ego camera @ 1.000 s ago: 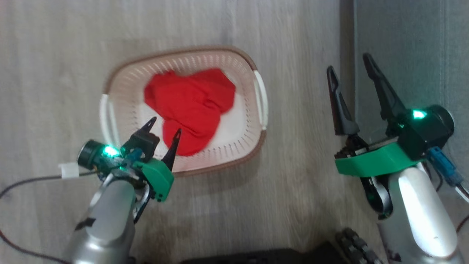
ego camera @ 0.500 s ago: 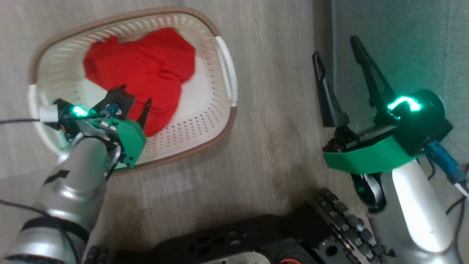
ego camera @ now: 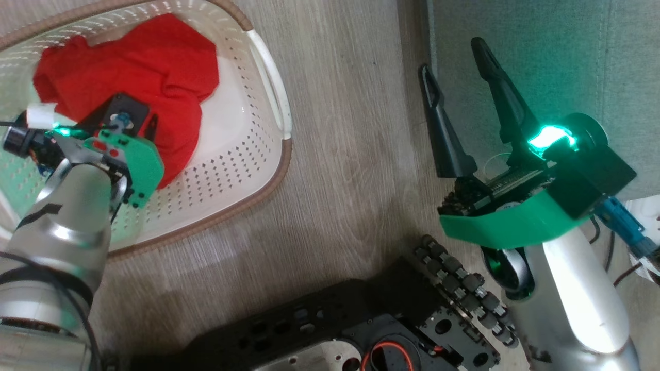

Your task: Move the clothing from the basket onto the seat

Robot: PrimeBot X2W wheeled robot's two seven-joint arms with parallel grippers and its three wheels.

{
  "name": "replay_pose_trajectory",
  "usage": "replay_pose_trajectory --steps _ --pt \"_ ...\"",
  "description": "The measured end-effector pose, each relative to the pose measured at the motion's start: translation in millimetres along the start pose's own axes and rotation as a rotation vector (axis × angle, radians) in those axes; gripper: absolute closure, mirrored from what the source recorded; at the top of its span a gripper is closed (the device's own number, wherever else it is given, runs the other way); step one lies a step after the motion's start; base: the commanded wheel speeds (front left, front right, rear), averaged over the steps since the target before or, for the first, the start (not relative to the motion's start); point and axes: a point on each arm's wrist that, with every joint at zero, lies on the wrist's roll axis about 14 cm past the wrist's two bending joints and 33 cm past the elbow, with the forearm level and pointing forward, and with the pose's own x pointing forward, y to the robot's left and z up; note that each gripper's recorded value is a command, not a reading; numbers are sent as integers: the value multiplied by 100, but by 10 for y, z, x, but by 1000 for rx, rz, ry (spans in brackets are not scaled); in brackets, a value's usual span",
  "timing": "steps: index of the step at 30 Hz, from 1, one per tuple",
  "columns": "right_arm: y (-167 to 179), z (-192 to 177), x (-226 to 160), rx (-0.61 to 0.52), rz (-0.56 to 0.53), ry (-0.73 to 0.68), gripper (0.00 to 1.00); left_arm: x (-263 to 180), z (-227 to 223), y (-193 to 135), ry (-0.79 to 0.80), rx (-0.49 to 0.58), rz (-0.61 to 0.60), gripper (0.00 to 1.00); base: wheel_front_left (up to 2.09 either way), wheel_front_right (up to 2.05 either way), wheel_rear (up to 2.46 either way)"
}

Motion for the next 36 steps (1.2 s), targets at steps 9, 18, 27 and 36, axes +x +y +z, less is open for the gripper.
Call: replay_pose_trajectory --steps 9,18,27,36 --pt "19 -128 -32 23 -2 28 0 121 -168 80 71 20 24 0 0 0 0" --pt "60 -240 -32 38 6 50 0 205 -248 133 121 28 18 0 0 0 0" --pt "65 -255 -26 41 7 53 0 206 -294 95 165 33 -25 100 0 0 0" --pt "74 -109 45 29 20 12 0 142 -172 141 130 -23 -13 100 0 0 0"
